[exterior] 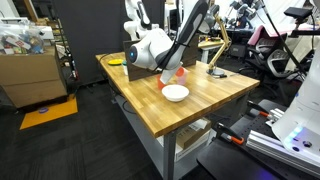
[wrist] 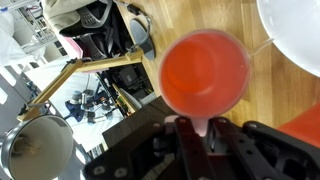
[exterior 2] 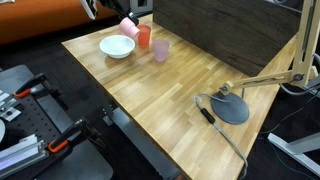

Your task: Pour the liquid from the pink cup into the white bowl

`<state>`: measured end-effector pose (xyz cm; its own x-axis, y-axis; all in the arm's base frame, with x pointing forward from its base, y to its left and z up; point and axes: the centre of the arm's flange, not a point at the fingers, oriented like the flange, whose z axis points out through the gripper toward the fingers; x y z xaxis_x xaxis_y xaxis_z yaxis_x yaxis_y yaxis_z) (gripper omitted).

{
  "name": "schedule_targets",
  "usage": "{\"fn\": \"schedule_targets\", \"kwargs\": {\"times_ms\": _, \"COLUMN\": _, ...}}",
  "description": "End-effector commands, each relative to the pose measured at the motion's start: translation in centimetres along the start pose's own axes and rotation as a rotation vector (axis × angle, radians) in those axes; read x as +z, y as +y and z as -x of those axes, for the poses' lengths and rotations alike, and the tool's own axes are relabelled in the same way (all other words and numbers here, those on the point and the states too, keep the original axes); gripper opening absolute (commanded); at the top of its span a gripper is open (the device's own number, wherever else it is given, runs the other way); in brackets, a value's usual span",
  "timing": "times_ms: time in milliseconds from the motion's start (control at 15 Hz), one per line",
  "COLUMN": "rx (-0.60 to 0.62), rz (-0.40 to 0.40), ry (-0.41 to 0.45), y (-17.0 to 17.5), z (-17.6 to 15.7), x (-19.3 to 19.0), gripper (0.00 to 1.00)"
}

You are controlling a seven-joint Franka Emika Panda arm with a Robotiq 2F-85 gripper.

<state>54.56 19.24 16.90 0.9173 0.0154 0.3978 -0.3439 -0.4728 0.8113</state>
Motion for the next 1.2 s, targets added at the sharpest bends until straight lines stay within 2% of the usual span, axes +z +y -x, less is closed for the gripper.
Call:
{"fn": "schedule_targets", "kwargs": {"times_ms": 0, "rx": -0.022, "rz": 0.039, "ry": 0.044, "y": 0.09, "z": -0.23, "x": -0.07, "gripper": 0.04}}
{"fn": "schedule_targets", "kwargs": {"times_ms": 1133, "rx": -0.038, "rz": 0.075, "ry": 0.109, "y": 0.26, "z": -0.57, "x": -0.36, "gripper": 0.04}}
